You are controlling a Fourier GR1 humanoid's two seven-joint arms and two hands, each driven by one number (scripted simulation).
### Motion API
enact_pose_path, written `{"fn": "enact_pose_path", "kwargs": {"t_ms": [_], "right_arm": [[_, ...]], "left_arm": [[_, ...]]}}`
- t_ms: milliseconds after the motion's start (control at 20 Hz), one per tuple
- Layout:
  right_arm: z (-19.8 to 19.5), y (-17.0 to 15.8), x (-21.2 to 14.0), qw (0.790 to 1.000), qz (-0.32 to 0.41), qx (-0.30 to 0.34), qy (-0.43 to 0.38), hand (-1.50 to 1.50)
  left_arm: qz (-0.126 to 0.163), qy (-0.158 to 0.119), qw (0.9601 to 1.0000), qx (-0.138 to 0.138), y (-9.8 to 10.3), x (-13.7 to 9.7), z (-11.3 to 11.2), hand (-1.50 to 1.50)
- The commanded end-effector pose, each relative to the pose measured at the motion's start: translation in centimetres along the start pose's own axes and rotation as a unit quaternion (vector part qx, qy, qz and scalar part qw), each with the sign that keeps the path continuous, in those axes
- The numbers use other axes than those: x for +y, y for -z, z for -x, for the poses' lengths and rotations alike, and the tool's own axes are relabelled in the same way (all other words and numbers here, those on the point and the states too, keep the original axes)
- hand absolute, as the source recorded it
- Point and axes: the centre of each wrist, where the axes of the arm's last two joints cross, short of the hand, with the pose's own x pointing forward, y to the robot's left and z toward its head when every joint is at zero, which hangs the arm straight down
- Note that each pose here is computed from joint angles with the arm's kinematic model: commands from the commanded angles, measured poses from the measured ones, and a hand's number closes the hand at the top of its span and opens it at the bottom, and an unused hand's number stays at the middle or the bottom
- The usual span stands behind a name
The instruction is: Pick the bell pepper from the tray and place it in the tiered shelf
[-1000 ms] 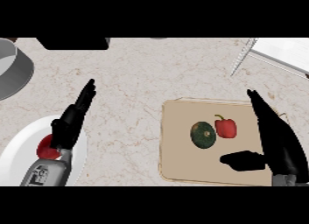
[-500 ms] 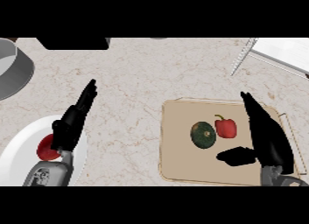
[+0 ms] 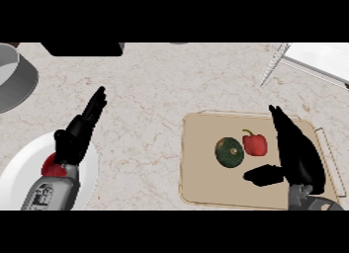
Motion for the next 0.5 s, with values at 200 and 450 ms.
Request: {"fn": "enact_pose_path", "kwargs": {"t_ms": [200, 450], "right_arm": [[1.4, 1.6, 2.0, 1.000, -0.004, 0.010, -0.009, -1.50], [0.7, 3.8, 4.1, 1.000, -0.009, 0.008, -0.019, -1.50]], "left_arm": [[-0.001, 0.003, 1.0000, -0.005, 1.8, -0.6, -0.9, 0.00], [-0.003, -0.007, 1.0000, 0.003, 0.0, -1.3, -1.0, 0.00]]}}
